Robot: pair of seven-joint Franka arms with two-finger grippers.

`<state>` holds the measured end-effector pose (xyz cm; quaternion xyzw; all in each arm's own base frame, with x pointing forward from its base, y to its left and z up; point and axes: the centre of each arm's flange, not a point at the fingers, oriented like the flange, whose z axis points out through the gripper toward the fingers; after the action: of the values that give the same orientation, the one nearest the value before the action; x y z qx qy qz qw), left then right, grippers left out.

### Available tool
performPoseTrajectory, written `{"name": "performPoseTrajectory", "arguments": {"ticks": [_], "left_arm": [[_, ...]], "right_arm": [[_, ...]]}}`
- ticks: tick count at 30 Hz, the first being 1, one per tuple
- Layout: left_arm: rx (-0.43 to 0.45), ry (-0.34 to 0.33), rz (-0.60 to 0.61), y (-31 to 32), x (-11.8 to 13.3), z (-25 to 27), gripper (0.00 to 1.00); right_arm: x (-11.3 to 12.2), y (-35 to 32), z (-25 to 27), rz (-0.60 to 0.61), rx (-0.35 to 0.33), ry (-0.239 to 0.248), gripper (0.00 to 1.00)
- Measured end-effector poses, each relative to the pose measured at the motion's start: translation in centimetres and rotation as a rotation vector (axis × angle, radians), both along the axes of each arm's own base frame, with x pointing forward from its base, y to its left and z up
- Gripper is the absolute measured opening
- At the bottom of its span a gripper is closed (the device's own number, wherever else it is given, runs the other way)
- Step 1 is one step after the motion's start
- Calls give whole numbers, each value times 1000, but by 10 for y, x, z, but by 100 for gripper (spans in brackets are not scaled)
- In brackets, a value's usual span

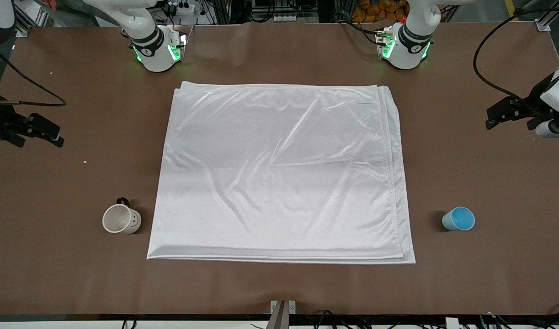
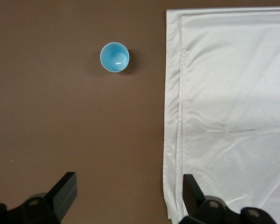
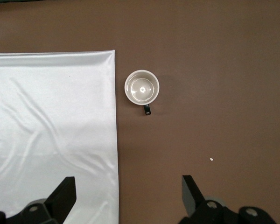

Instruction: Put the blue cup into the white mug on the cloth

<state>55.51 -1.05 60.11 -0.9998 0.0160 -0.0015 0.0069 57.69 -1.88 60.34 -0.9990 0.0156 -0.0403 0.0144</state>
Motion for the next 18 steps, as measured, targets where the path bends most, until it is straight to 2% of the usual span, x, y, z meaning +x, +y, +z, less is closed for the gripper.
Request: {"name": "performPoseTrajectory", "arguments": {"ticks": [12, 18], "left_arm": [[0, 6, 0, 0, 1, -3, 100], [4, 34, 4, 2, 8, -19, 100]], "right_arm": [[1, 0, -2, 0, 1, 2, 100], [4, 0, -10, 0, 2, 17, 100]]}}
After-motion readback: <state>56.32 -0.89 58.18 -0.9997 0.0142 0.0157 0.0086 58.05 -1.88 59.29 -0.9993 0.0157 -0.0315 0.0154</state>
